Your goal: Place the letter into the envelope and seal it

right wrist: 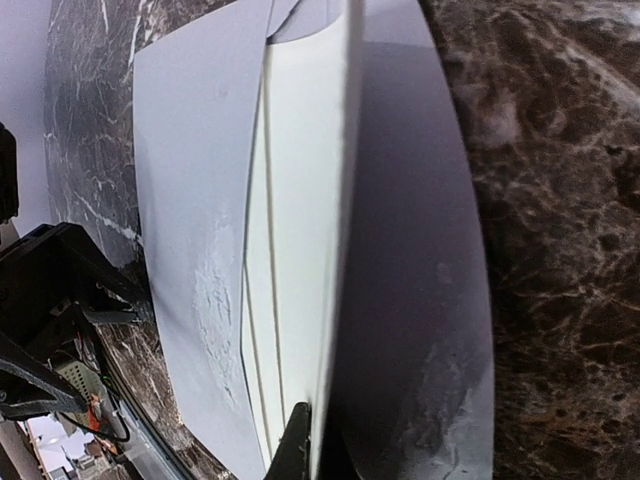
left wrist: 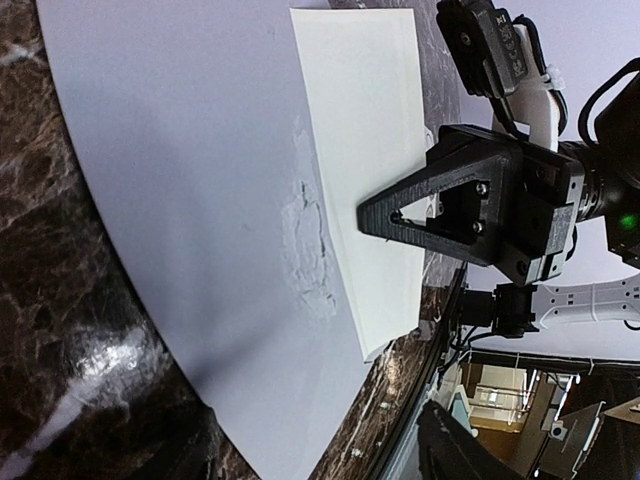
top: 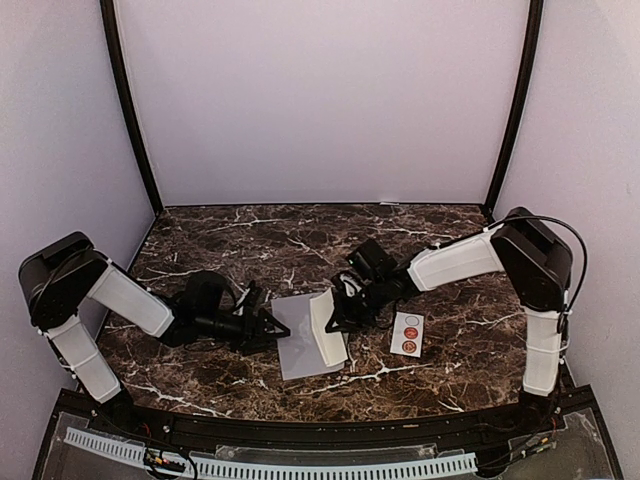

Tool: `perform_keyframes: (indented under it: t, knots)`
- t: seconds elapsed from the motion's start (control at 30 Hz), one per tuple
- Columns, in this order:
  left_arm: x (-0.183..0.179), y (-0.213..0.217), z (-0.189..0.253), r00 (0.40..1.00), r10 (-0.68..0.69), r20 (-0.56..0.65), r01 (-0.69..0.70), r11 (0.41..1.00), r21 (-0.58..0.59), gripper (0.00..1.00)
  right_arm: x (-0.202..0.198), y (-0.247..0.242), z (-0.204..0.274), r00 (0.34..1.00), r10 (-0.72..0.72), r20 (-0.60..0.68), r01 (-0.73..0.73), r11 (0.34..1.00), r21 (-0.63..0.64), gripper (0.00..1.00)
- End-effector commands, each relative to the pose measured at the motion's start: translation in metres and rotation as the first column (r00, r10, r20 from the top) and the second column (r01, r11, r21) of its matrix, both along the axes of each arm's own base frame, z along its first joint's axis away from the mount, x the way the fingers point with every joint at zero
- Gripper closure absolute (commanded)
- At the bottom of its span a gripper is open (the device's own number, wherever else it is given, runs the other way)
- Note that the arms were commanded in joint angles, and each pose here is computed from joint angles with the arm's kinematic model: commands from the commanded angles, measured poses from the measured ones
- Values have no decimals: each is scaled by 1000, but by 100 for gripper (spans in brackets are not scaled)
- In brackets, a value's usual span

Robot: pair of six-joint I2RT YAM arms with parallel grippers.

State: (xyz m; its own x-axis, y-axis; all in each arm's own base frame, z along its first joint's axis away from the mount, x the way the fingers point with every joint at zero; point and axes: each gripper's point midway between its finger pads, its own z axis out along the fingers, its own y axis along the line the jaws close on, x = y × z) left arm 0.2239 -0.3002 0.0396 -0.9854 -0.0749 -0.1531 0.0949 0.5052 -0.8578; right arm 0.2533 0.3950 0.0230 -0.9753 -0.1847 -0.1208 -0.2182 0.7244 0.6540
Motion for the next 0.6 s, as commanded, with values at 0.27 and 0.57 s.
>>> perform_keyframes:
  t: [0.27, 0.57]
  knots:
    - [-1, 7, -26, 999, 15, -47, -11, 996, 93, 34, 0, 22, 14, 990, 120, 80, -125, 990, 64, 100]
    - [4, 17, -14, 999, 53, 10, -54, 989, 138, 34, 7, 1, 44, 982, 100, 162, -95, 995, -37, 71]
